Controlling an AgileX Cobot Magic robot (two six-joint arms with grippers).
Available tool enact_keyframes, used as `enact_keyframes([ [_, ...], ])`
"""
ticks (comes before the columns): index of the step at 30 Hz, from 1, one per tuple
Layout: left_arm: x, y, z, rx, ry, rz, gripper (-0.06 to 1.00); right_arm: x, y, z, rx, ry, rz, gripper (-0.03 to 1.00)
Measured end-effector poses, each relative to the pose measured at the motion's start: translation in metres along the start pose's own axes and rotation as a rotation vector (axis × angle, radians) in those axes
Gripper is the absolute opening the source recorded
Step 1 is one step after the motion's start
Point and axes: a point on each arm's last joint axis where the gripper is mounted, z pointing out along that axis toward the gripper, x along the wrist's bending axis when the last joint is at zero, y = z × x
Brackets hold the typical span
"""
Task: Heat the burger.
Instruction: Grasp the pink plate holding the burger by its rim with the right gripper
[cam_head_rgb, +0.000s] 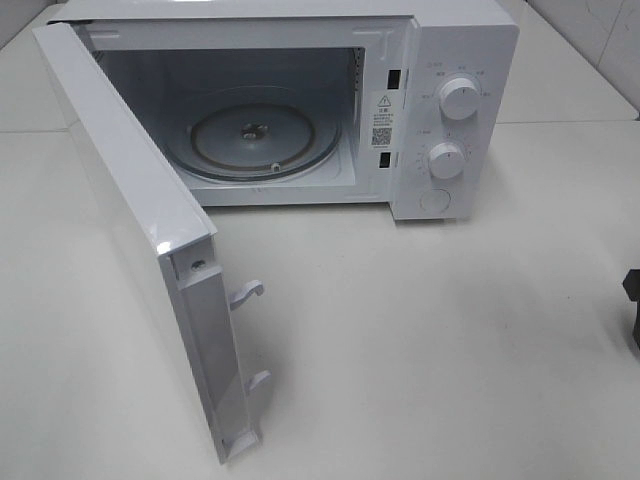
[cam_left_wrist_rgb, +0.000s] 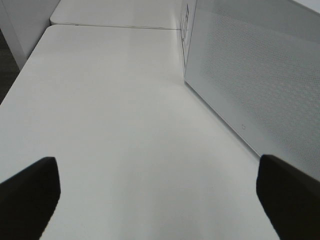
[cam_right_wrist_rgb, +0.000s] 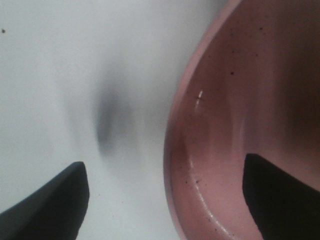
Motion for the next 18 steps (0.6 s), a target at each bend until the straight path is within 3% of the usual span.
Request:
enact_keyframes([
  [11, 0.000, 0.000, 0.000, 0.000, 0.000, 0.000, 0.99, 0.001, 0.002, 0.017, 0.033, 0.038, -0.004, 0.69],
  [12, 0.000, 0.000, 0.000, 0.000, 0.000, 0.000, 0.99, 0.001, 0.002, 0.017, 0.034, 0.038, -0.004, 0.64],
  [13, 0.000, 0.000, 0.000, 0.000, 0.000, 0.000, 0.99, 0.001, 0.002, 0.017, 0.036, 0.038, -0.007, 0.50],
  [16, 0.000, 0.000, 0.000, 0.000, 0.000, 0.000, 0.99, 0.001, 0.002, 0.017, 0.037, 0.035, -0.011, 0.44],
  [18, 0.000, 0.000, 0.000, 0.000, 0.000, 0.000, 0.99, 0.000, 0.003, 0.016, 0.032, 0.032, -0.013, 0.15],
])
